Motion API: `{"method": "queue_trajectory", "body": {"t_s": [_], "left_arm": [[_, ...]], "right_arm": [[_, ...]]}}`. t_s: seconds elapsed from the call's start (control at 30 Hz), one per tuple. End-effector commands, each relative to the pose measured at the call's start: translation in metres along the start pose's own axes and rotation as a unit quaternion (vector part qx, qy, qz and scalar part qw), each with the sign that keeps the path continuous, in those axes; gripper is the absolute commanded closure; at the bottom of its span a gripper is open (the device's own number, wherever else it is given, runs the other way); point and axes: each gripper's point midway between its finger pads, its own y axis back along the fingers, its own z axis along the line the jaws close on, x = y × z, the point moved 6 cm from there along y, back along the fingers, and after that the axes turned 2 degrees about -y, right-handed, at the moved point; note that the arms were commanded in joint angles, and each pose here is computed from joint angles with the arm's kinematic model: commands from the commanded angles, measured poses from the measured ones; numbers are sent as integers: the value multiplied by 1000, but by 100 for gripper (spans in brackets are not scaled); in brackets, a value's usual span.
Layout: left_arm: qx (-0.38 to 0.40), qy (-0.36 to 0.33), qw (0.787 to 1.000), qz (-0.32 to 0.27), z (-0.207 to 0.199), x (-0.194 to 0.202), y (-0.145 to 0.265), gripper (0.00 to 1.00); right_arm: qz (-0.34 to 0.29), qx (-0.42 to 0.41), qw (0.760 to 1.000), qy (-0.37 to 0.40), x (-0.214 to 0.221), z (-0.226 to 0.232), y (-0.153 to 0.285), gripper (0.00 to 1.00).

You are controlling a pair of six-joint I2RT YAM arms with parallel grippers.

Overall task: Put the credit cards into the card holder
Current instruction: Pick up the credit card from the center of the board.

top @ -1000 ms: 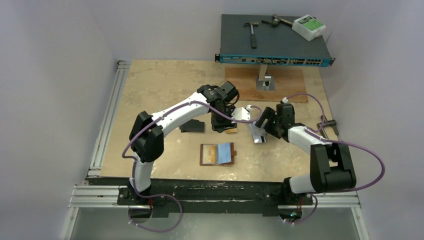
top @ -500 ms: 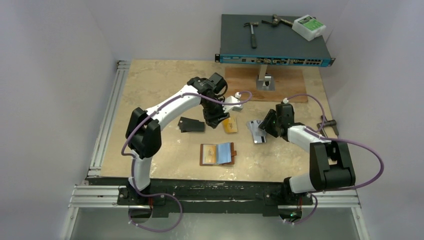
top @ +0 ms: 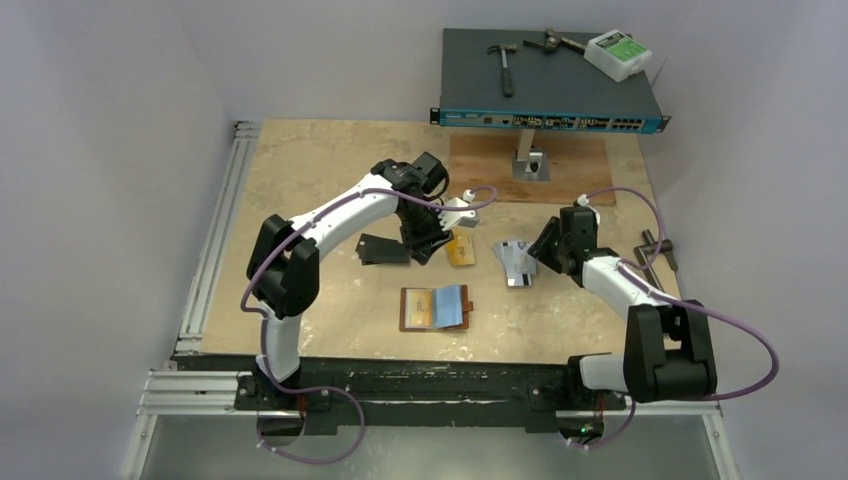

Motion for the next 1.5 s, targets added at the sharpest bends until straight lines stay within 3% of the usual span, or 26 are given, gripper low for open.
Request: {"method": "queue_trajectory", "body": {"t_s": [0.0,0.07,0.1,0.23,0.37,0.67,0.93,1.07,1.13,1.47], "left_arm": [[-10,-2,999,-36,-8,-9,21,61],[-9,-1,999,-38,-9,-10,22,61],[-9,-1,999,-40,-9,-11,23,61],[-9,3,999,-48,-8,-17,25,61],[-7,7,999,-53,-7,-20,26,61],[-9,10,998,-54,-8,-21,27,61],[-11,13,998,-54,-10,-17,29,62],[-15,15,998,-55,-11,-17,30,62],[-16,18,998,-60,-11,-19,32,62],[33,99,988,-118,-15,-26,49,59]], "right_arm": [[-3,2,1000,-1,1,-3,1,56],[6,-3,1000,-1,3,-3,-3,34],[9,-8,1000,-1,5,-2,-4,28],[24,-20,1000,-4,8,1,-12,26],[40,-25,999,-6,14,1,-18,36],[32,-17,999,-18,15,-3,-10,80],[1,-19,1000,-15,3,1,8,83],[-15,-33,999,-12,-4,7,17,94],[-19,-52,998,-9,-7,12,20,100],[-14,-192,981,26,-13,47,44,100]]}}
